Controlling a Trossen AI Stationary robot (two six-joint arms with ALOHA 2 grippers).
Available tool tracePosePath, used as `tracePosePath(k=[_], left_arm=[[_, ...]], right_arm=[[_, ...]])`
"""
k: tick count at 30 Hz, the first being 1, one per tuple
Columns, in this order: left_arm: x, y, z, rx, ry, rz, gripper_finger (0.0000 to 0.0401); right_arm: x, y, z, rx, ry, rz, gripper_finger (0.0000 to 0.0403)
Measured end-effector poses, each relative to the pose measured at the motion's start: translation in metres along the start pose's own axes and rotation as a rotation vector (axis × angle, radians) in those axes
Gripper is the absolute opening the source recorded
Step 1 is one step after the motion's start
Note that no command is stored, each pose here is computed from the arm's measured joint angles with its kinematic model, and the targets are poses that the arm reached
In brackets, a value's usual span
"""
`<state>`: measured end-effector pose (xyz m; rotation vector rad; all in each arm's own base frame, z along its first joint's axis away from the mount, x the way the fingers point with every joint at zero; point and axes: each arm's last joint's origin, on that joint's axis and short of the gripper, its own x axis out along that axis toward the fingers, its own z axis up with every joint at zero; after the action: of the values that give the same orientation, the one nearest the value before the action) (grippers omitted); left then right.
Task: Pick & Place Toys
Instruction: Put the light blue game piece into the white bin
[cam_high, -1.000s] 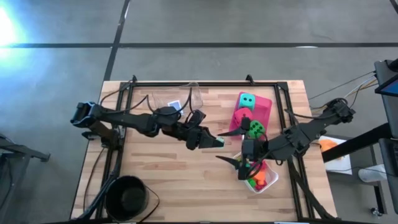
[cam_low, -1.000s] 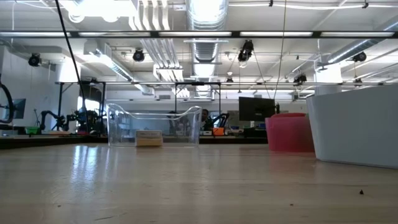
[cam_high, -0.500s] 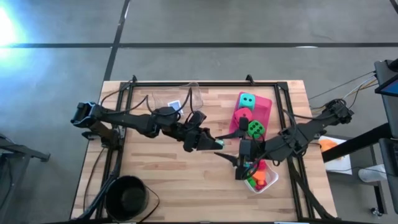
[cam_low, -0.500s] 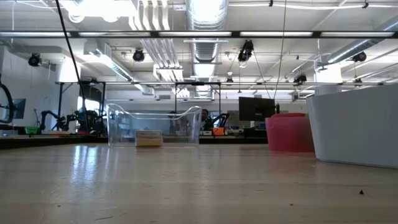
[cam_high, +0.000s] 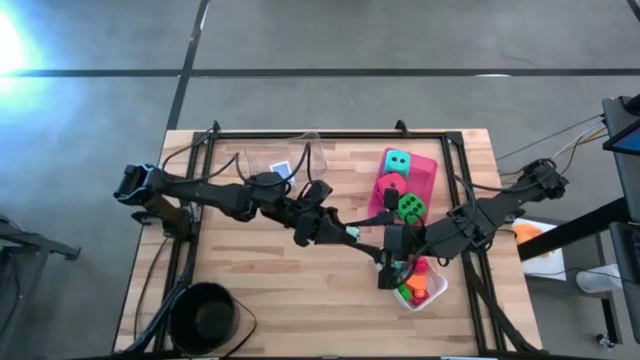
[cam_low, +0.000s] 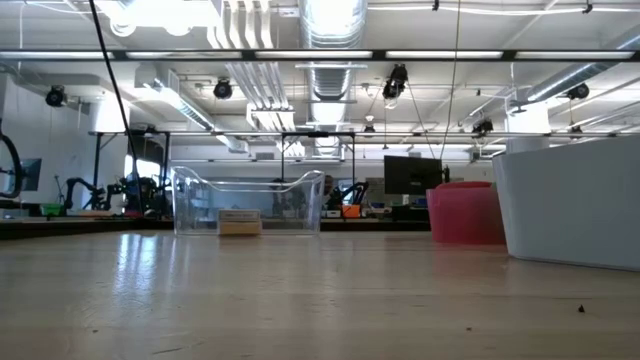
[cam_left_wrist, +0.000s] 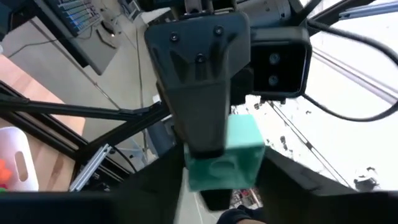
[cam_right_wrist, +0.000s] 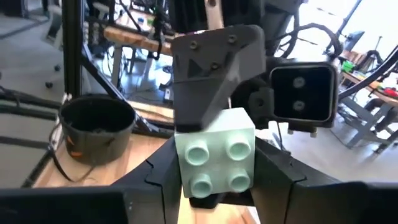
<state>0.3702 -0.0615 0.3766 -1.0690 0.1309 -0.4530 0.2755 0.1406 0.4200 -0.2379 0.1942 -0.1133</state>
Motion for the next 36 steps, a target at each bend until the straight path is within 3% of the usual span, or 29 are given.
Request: tracePosePath(k=[6,12,20,24,36], left_arm=[[0.000,0.000,0.000,0.032,0.001,0.001,0.0299],[-0.001,0.000,0.000,0.071,0.006,0.006,0.0367],[-0.006,-0.011,-0.007,0.086,0.070,0.055,0.0379],[-0.009,-0.020,-0.016,0.119,0.153,0.123,0.0379],[-0.051,-0.038,-0.025,0.081,0.197,0.413,0.0380]], right_arm=[[-0.002,-0.001,0.002,0.026,-0.014,0.011,0.0132],[-0.008,-0.004,0.005,0.086,-0.026,0.064,0.0132],[-0.031,-0.016,0.007,0.232,0.017,0.245,0.0132],[-0.044,-0.023,0.001,0.302,0.110,0.311,0.0132],[-0.058,-0.029,-0.032,0.544,0.489,0.209,0.0132]])
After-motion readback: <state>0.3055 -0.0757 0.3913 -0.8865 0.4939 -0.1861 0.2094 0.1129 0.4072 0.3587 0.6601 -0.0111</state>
